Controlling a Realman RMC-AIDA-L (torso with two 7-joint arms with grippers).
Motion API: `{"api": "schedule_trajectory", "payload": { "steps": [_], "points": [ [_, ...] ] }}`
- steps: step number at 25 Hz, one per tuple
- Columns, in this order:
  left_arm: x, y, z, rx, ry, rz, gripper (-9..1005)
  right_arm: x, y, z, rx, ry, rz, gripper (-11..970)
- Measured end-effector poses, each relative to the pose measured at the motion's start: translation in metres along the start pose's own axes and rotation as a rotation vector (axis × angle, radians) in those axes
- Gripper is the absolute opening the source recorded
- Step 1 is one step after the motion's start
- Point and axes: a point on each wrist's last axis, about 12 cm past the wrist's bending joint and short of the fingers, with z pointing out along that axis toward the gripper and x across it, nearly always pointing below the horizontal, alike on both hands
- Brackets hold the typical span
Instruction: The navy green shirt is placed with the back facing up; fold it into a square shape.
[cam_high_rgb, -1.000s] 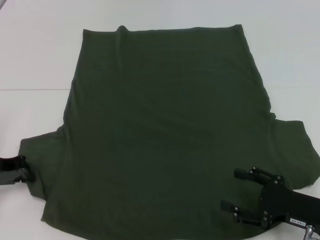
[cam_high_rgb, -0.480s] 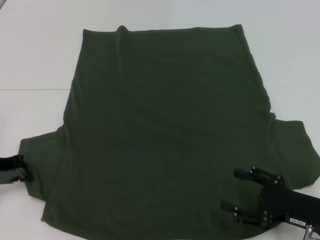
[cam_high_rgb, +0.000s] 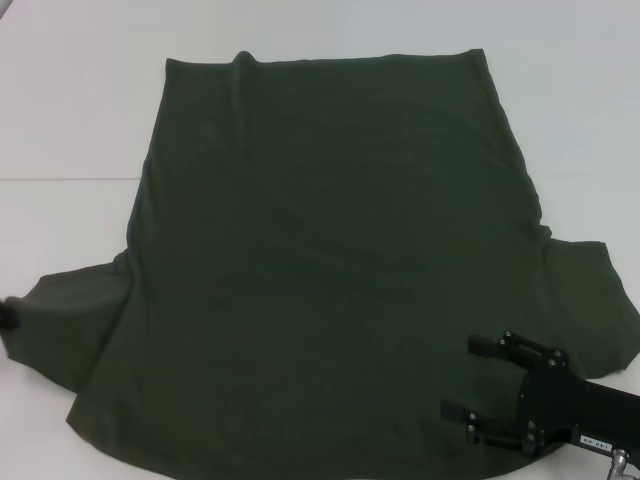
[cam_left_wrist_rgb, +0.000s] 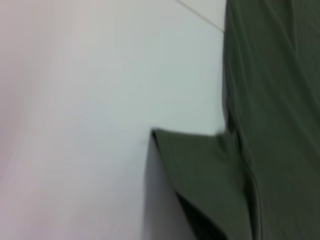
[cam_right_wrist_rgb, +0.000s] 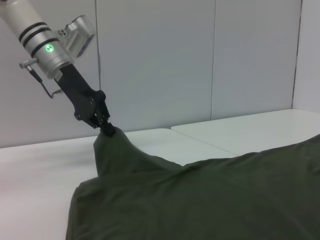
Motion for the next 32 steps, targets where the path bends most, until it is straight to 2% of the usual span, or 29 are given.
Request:
{"api": "schedule_trajectory", "payload": {
  "steps": [7,15,21,26,30,32],
  "points": [
    [-0.014,0.001,-0.018,-0.048,-0.038,0.029,28,-0.001,0.001,0.001,-0.007,-0.008,0.000,887],
    [-0.034,-0.021,-0.021,-0.043,-0.047,0.089,31,-0.002,0.001,0.002,-0.012,-0.012,-0.003,886],
    [-0.045,-0.047,-0.014,-0.035,-0.026,0.144,34,-0.002,0.001,0.002,-0.013,-0.012,-0.003,886],
    [-0.047,-0.071,-0.004,0.021,0.023,0.166,37,-0.002,0.001,0.002,-0.017,-0.011,-0.005,886],
    [-0.042,-0.094,0.016,0.075,0.087,0.189,39,-0.003,0.001,0.002,-0.018,-0.012,-0.005,886],
    [-0.034,-0.107,0.035,0.083,0.148,0.223,40,-0.002,0.001,0.002,-0.018,-0.012,-0.004,886]
  ]
}}
